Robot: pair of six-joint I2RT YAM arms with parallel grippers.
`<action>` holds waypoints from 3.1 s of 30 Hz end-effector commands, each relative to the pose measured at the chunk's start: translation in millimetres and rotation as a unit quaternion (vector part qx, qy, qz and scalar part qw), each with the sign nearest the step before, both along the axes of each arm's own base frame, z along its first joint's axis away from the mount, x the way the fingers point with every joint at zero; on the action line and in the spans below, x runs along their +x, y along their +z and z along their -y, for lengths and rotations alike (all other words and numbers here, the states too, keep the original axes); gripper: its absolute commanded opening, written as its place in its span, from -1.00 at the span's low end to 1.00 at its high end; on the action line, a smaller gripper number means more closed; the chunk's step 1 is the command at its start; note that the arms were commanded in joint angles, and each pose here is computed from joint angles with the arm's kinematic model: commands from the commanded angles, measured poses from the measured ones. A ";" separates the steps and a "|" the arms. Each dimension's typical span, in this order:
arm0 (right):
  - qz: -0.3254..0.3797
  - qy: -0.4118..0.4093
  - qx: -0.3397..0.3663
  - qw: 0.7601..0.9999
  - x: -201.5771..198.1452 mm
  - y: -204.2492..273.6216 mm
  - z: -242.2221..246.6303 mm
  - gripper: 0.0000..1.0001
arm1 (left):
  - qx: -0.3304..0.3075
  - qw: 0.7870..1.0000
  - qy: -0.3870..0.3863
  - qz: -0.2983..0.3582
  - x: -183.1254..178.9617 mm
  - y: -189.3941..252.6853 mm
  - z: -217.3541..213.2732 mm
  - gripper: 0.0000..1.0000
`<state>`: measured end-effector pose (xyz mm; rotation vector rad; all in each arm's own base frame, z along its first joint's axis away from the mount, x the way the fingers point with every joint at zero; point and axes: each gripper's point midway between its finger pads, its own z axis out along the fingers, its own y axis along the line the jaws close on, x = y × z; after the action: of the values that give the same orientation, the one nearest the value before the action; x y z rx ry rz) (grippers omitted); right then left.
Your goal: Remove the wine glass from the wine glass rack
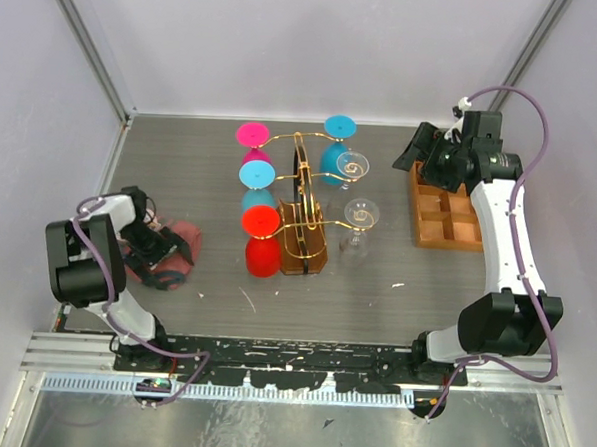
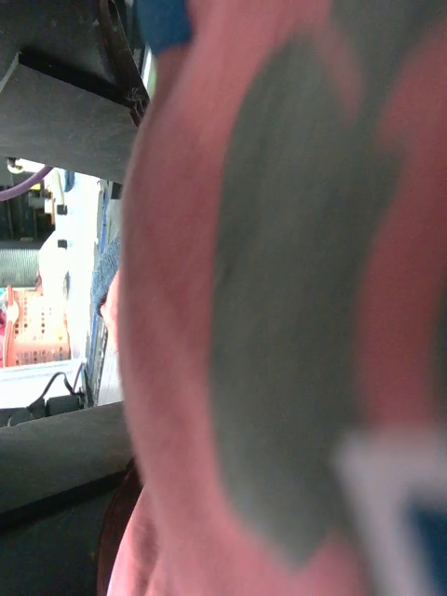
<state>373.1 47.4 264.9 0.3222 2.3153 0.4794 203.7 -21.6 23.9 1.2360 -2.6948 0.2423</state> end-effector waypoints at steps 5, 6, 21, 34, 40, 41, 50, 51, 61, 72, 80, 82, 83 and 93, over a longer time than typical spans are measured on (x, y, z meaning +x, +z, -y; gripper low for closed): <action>0.022 0.008 0.000 1.000 -0.7 12.8 -3.9 1.00 | 0.027 0.999 0.031 0.025 35.9 8.1 -54.2 0.92; 0.023 0.009 0.001 1.000 -1.2 14.6 -4.5 1.00 | 0.022 0.998 0.054 0.027 39.4 9.1 -61.3 0.92; 0.008 -0.012 -0.037 0.999 -6.1 7.0 10.1 1.00 | 0.029 0.984 0.119 0.127 68.1 58.8 -93.5 0.87; 0.125 0.052 0.050 0.990 -4.9 103.9 -39.4 0.88 | -0.054 0.915 0.046 0.398 81.9 209.6 8.5 0.99; 0.093 0.120 0.124 0.981 -11.6 85.7 -72.3 0.55 | -0.069 0.803 -0.031 0.591 78.8 324.2 36.8 0.96; 0.096 0.126 0.128 0.979 -12.1 87.9 -75.1 0.55 | -0.077 0.794 -0.040 0.601 79.2 331.1 42.2 0.96; 0.074 0.150 0.150 0.974 -15.6 81.5 -93.6 0.41 | -0.199 0.779 -0.070 0.591 99.3 341.5 80.6 0.96; 0.074 0.149 0.148 0.975 -16.2 80.1 -93.1 0.40 | -0.193 0.779 -0.080 0.591 97.9 341.8 84.8 0.96; 0.053 0.162 0.161 0.972 -16.2 63.8 -98.3 0.41 | -0.149 0.808 -0.145 0.551 84.3 323.9 109.7 0.96; 0.042 0.167 0.172 0.970 4.5 54.2 -102.7 0.15 | -0.155 0.815 -0.167 0.532 67.1 303.0 124.0 0.96; 0.046 0.195 0.192 0.961 2.7 57.0 -111.8 0.05 | -0.158 0.824 -0.167 0.519 62.1 290.1 123.9 0.96; 0.051 0.207 0.199 0.956 0.8 61.6 -115.7 0.00 | -0.158 0.824 -0.166 0.517 61.3 288.9 123.8 0.96; 0.053 0.212 0.201 0.955 0.1 63.3 -117.5 -0.02 | -0.158 0.825 -0.166 0.517 60.7 287.8 123.8 0.96; 0.038 0.238 0.204 0.949 -5.3 60.2 -125.0 -0.03 | -0.172 0.833 -0.154 0.502 58.1 279.2 126.2 0.96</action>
<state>370.4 164.6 302.3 0.0232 2.2602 1.1546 266.4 -144.7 301.9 0.6141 -3.3392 1.6110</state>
